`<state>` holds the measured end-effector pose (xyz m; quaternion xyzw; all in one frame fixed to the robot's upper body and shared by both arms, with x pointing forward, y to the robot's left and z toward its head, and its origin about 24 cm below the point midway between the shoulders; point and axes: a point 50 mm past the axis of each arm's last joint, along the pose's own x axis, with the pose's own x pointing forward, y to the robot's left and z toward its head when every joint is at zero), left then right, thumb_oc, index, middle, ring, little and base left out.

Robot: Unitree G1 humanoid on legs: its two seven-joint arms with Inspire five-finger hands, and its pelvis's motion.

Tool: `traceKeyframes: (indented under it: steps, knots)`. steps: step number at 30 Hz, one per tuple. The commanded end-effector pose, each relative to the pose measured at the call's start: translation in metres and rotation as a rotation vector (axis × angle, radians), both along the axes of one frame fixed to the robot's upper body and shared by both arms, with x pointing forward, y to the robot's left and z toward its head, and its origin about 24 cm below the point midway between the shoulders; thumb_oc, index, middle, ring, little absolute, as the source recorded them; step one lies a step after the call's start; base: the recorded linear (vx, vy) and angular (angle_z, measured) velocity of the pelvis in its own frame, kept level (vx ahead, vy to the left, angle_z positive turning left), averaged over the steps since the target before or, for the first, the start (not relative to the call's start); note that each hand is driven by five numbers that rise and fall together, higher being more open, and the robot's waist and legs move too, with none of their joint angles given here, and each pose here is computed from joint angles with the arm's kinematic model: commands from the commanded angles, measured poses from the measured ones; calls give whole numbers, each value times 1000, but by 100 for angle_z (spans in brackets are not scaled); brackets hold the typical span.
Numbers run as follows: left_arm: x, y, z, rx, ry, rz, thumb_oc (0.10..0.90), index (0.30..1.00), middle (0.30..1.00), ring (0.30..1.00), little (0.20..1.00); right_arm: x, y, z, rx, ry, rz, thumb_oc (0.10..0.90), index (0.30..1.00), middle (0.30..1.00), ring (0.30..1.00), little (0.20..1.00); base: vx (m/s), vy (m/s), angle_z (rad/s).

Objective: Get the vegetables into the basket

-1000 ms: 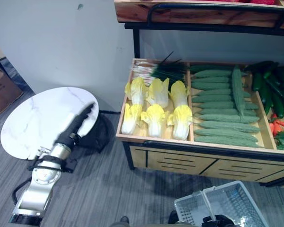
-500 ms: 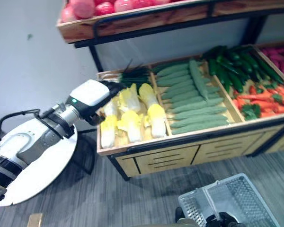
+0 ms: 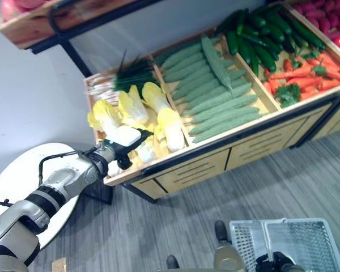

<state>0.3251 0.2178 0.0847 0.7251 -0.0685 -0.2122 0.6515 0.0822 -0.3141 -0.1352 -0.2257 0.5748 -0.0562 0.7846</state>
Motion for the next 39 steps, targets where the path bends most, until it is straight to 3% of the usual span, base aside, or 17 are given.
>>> traceKeyframes:
  steps: [1, 21, 22, 23, 39]
  knots:
    - [35, 25, 88, 49, -325, 115, 900, 1000, 1000, 1000, 1000, 12, 11, -2, 12, -24, 59, 400, 300, 300, 300, 300, -18, -11, -12]
    - [59, 51, 91, 269, -384, 288, 900, 1000, 1000, 1000, 1000, 51, 32, 3, 63, -168, 127, 400, 300, 300, 300, 300, -17, -23, -6]
    - [60, 53, 90, 288, -375, 299, 620, 607, 607, 607, 607, 53, 33, 4, 65, -172, 134, 400, 300, 300, 300, 300, -46, -32, -5]
    - [61, 55, 90, 294, -369, 313, 400, 300, 300, 300, 300, 55, 36, 4, 68, -178, 144, 400, 300, 300, 300, 300, -32, -15, -1]
    - [61, 37, 83, 242, -363, 258, 400, 300, 300, 300, 300, 51, 43, 0, 83, -169, 156, 400, 300, 300, 300, 300, -4, -1, -4]
